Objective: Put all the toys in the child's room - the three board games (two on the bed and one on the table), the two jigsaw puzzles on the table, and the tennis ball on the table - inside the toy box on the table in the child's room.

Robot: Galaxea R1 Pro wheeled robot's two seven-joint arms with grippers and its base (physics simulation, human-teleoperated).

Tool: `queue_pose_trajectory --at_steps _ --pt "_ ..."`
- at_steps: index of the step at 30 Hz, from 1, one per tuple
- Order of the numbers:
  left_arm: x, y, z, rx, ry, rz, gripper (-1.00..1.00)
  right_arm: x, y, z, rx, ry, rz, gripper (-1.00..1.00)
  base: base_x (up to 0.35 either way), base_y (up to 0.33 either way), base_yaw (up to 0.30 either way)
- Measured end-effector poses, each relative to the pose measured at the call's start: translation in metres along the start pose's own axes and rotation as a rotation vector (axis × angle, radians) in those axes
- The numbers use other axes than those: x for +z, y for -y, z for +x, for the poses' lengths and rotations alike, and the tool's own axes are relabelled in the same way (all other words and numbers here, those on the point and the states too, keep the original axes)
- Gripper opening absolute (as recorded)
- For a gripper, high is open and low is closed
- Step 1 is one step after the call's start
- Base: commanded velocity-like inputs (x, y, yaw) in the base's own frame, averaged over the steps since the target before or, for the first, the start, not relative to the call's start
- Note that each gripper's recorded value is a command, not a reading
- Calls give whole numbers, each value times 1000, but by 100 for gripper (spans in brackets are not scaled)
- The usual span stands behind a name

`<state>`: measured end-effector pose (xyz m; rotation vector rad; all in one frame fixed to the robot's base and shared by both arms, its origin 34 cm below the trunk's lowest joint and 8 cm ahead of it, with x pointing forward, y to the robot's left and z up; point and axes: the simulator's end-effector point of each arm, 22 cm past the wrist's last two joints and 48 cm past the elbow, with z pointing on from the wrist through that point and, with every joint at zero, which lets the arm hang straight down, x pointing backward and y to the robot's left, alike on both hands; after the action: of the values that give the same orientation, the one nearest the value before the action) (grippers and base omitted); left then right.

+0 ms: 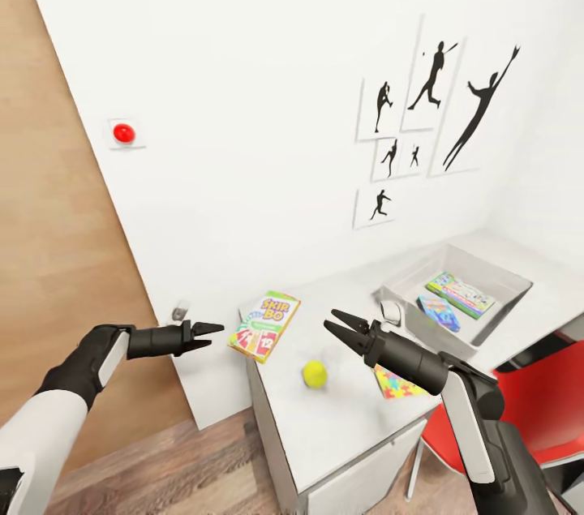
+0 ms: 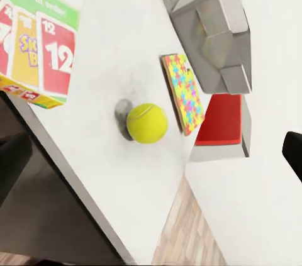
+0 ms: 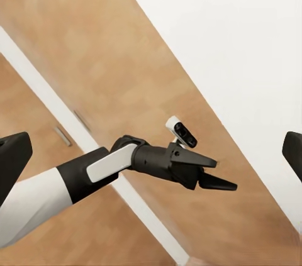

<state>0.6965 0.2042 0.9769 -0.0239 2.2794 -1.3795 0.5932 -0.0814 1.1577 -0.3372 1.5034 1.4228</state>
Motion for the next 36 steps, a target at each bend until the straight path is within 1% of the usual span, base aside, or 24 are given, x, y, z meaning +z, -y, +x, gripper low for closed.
queue_pose_trajectory --at_steps 5,15,19,23,31,36 --pt "0 -4 -1 -1 5 2 100 0 3 3 -1 0 0 100 -57 47 -93" --pt "-1 -5 -3 8 14 9 100 0 5 5 -7 2 -2 100 -5 4 -227" --pt "-9 -8 -7 13 23 -3 100 0 4 4 -10 2 -3 100 0 30 -241" --pt "-16 -10 -10 16 32 -8 100 0 2 3 -12 3 -4 100 0 197 -241" --pt "-19 -7 -12 22 37 -8 100 0 0 1 -18 5 -7 100 0 269 -241" --pt "-20 -5 -13 26 39 -7 100 0 -2 0 -21 6 -9 100 0 101 -183"
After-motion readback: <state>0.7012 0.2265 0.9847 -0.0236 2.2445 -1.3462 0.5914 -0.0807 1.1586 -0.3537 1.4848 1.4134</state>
